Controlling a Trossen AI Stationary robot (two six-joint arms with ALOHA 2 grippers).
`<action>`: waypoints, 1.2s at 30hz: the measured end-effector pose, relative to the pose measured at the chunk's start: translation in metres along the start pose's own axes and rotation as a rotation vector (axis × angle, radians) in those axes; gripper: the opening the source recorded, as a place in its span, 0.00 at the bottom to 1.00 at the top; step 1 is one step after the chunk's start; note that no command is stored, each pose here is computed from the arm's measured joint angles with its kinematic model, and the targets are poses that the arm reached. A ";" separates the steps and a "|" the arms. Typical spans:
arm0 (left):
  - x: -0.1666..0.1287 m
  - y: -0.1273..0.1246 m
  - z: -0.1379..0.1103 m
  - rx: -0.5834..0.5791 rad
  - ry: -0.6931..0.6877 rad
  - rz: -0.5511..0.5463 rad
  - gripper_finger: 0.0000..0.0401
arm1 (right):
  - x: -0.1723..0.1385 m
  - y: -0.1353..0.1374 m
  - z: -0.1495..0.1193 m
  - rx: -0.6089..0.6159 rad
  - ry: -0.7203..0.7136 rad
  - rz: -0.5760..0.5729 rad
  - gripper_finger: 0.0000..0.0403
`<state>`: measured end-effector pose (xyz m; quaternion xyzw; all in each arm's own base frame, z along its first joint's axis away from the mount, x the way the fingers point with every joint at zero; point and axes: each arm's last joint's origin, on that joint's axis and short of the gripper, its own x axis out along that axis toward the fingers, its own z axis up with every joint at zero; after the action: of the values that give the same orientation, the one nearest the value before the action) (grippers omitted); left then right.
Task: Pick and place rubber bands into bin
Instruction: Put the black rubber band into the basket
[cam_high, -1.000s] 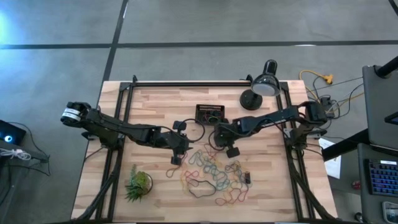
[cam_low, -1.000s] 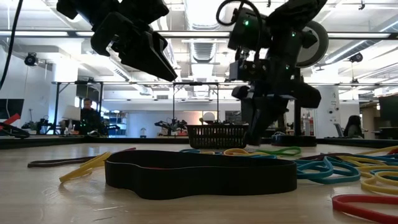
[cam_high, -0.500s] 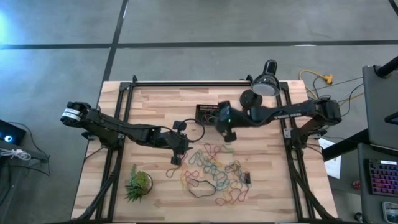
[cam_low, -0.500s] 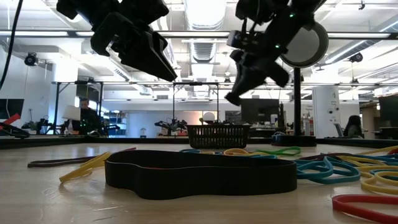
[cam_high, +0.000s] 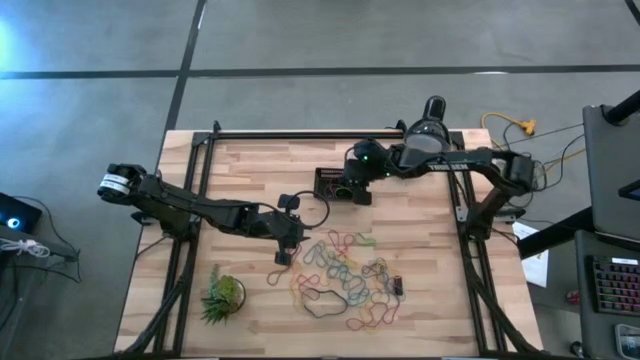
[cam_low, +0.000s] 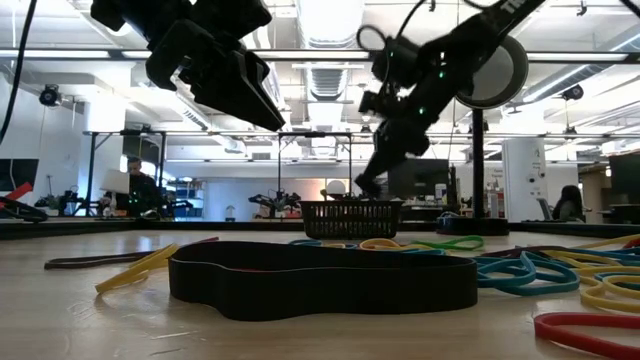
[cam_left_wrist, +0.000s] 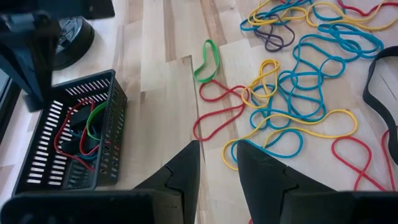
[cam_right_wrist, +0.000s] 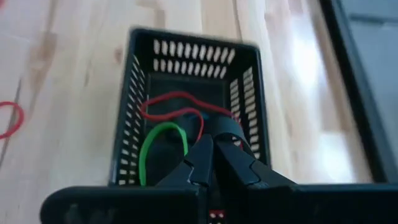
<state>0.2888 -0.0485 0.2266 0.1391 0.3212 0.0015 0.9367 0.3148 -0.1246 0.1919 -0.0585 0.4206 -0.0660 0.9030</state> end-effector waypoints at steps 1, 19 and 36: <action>0.000 0.000 0.000 0.000 0.000 0.000 0.23 | 0.002 -0.001 -0.002 0.019 0.007 0.006 0.02; 0.000 0.000 0.000 -0.002 0.000 0.000 0.23 | -0.009 0.001 0.004 0.056 -0.039 0.047 0.30; 0.008 -0.010 -0.046 -0.102 0.158 -0.072 0.23 | -0.047 0.094 0.014 -0.169 0.048 0.267 0.27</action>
<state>0.2661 -0.0459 0.1846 0.0789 0.3984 -0.0050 0.9138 0.3028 -0.0230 0.2209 -0.0764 0.4503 0.0886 0.8852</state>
